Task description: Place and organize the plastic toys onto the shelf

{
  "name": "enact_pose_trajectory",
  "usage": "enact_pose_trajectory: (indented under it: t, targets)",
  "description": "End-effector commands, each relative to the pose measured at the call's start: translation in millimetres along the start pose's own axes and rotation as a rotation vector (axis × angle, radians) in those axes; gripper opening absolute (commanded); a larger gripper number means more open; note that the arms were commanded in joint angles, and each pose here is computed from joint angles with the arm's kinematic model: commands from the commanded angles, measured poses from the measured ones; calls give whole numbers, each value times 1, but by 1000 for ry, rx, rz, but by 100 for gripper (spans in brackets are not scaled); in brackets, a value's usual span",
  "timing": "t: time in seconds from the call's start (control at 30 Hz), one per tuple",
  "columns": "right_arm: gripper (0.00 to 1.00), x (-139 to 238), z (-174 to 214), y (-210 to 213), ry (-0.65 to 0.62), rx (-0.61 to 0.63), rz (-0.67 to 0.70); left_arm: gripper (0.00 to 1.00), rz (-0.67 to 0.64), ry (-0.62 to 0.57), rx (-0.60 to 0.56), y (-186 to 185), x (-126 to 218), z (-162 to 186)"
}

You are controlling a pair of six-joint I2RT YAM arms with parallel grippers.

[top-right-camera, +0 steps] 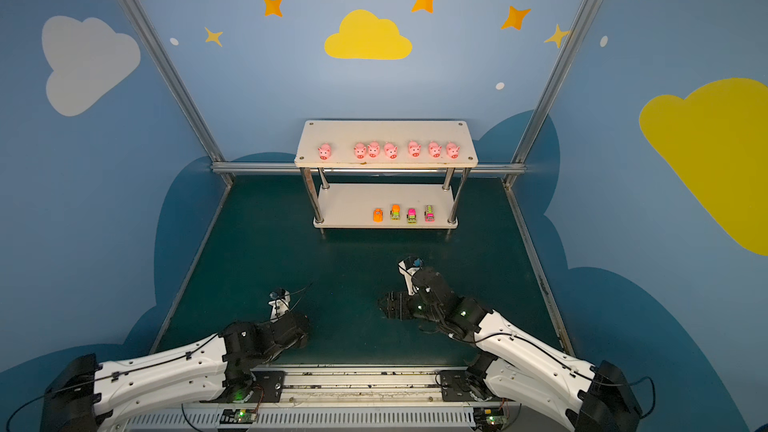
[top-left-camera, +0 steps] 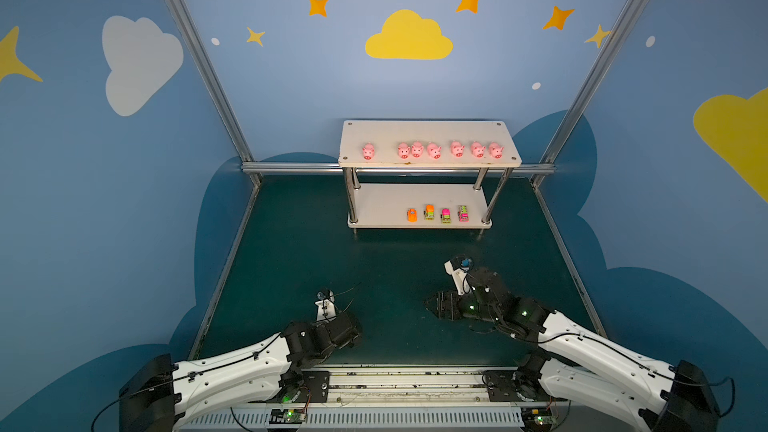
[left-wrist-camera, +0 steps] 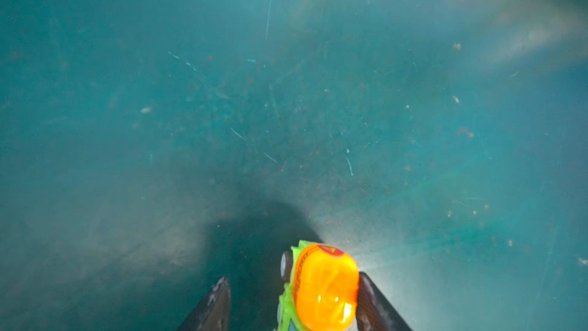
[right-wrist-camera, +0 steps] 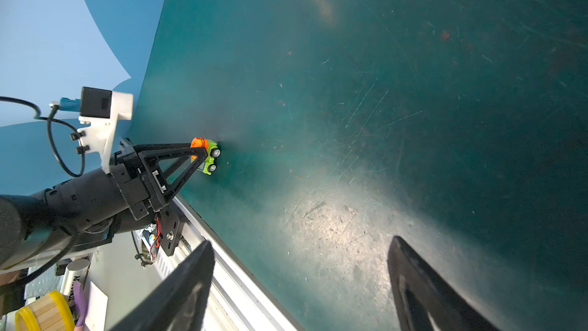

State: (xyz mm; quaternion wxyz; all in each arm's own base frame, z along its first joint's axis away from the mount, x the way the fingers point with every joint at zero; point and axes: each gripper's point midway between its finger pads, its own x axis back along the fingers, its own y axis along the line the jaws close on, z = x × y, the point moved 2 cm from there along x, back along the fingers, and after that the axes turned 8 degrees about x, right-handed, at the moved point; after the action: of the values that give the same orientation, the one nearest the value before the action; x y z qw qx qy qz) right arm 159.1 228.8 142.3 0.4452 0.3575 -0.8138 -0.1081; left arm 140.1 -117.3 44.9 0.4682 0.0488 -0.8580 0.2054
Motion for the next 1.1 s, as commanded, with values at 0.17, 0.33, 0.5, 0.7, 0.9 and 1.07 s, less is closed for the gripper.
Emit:
enact_pose_trajectory:
  t: [0.17, 0.33, 0.5, 0.7, 0.9, 1.07]
  targets:
    - [84, 7, -3, 1, -21, 1, 10, 52, -25, 3, -18, -3, -7, 3]
    - [84, 9, -2, 0, -27, 0, 17, 43, -36, -3, -28, -5, -9, 2]
    - [84, 8, 0, -2, -25, 1, 23, 39, -47, 6, -29, -5, -11, 4]
    - [84, 8, 1, -4, -24, -3, 27, 33, -47, 8, -30, -8, -11, 3]
    - [84, 9, 3, -6, -29, -3, 31, 30, -52, -4, -39, -13, -4, -3]
    - [84, 10, 4, -7, -33, 0, 29, 30, -55, -23, -47, -18, 0, -10]
